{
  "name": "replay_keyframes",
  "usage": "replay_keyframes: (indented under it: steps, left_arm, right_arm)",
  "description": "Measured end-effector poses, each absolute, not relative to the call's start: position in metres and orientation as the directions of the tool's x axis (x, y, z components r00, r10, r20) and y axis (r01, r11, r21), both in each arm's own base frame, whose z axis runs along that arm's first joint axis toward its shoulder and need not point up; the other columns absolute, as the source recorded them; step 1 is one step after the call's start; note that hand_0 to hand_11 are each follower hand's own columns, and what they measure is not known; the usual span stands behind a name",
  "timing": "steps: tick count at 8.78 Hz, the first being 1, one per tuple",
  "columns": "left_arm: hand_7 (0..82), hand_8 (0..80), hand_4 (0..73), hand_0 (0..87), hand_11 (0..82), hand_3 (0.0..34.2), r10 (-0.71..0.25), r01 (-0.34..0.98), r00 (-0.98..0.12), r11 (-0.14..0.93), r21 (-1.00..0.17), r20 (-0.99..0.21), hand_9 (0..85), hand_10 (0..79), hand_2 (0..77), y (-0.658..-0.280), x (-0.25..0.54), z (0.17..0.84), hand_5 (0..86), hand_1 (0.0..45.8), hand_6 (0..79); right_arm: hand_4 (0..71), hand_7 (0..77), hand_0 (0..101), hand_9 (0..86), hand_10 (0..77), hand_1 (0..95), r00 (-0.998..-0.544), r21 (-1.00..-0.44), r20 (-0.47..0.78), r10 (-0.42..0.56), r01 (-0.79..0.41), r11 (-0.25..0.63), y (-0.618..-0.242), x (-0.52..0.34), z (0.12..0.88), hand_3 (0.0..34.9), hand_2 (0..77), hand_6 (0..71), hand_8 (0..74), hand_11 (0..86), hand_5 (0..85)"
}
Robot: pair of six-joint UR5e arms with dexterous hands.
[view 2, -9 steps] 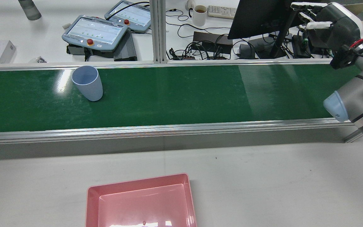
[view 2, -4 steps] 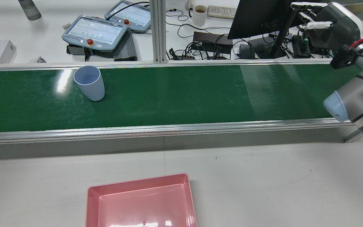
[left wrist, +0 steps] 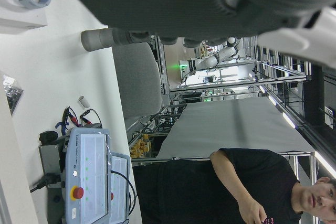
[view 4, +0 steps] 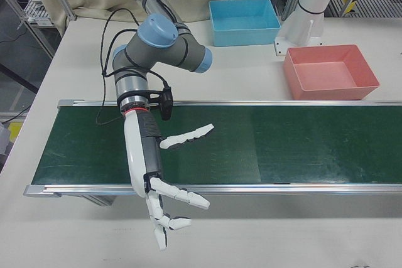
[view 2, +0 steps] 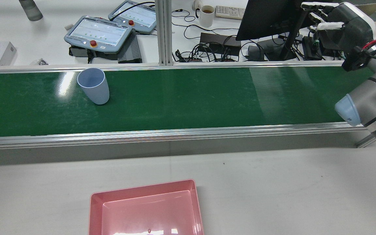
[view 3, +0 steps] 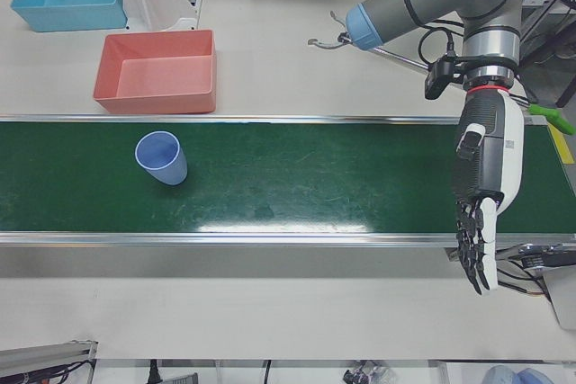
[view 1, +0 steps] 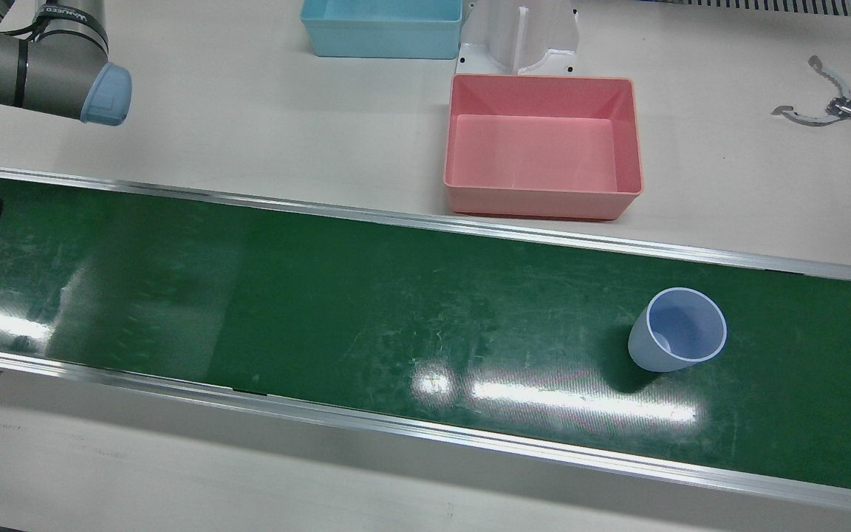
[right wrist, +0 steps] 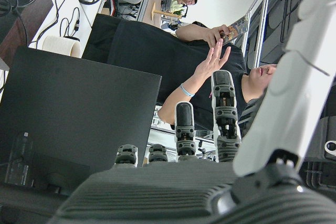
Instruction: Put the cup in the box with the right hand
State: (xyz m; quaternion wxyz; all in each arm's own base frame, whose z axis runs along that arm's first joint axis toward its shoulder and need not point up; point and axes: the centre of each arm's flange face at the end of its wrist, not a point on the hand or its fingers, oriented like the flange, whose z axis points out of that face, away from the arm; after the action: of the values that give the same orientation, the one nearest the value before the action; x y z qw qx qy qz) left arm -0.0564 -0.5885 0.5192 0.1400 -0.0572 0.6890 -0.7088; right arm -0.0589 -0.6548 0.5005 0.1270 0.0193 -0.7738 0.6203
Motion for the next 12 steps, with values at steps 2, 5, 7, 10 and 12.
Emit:
replay_keyframes:
  steps: [2,5,7,10,12]
  left_arm:
    - [0.0,0.0,0.0,0.0,0.0,0.0,-0.277,0.120,-0.954,-0.012,-0.993,-0.112,0.0,0.0,0.5,-0.589,-0.056,0.519,0.0,0.5,0.0]
    - [0.0,0.0,0.0,0.0,0.0,0.0,-0.282,0.120,-0.953,-0.019,-0.993,-0.110,0.0,0.0,0.5,-0.589,-0.055,0.524,0.0,0.5,0.0]
    - [0.0,0.0,0.0,0.0,0.0,0.0,-0.282,0.118,-0.953,-0.021,-0.993,-0.107,0.0,0.0,0.5,-0.589,-0.054,0.526,0.0,0.5,0.0]
    - [0.0,0.0,0.0,0.0,0.0,0.0,-0.283,0.117,-0.953,-0.022,-0.993,-0.107,0.0,0.0,0.5,-0.589,-0.054,0.527,0.0,0.5,0.0]
    - [0.0,0.0,0.0,0.0,0.0,0.0,-0.283,0.118,-0.953,-0.022,-0.993,-0.107,0.0,0.0,0.5,-0.589,-0.054,0.527,0.0,0.5,0.0]
  right_arm:
    - [27.3,38.2,53,7.1,3.3,8.7,-0.968,-0.955,0.219,0.123,-0.187,0.231,-0.656,-0.059,0.499,6.5,0.5,7.6,0.5,6.5,4.4]
    - [27.3,38.2,53,7.1,3.3,8.7,-0.969,-0.954,0.218,0.119,-0.186,0.233,-0.657,-0.058,0.497,7.3,0.5,6.5,0.5,6.5,4.4]
    - [27.3,39.3,53,7.6,3.3,8.7,-0.971,-0.949,0.213,0.109,-0.180,0.258,-0.655,-0.053,0.483,7.4,0.5,6.5,1.1,6.5,4.4]
    - [26.7,39.3,53,7.6,3.3,8.7,-0.973,-0.945,0.209,0.094,-0.176,0.277,-0.647,-0.043,0.474,7.3,0.5,6.5,0.5,6.5,4.4]
    - [26.7,39.3,53,7.6,3.3,9.3,-0.974,-0.944,0.209,0.086,-0.179,0.277,-0.645,-0.036,0.475,8.1,0.5,6.5,0.5,5.4,4.4]
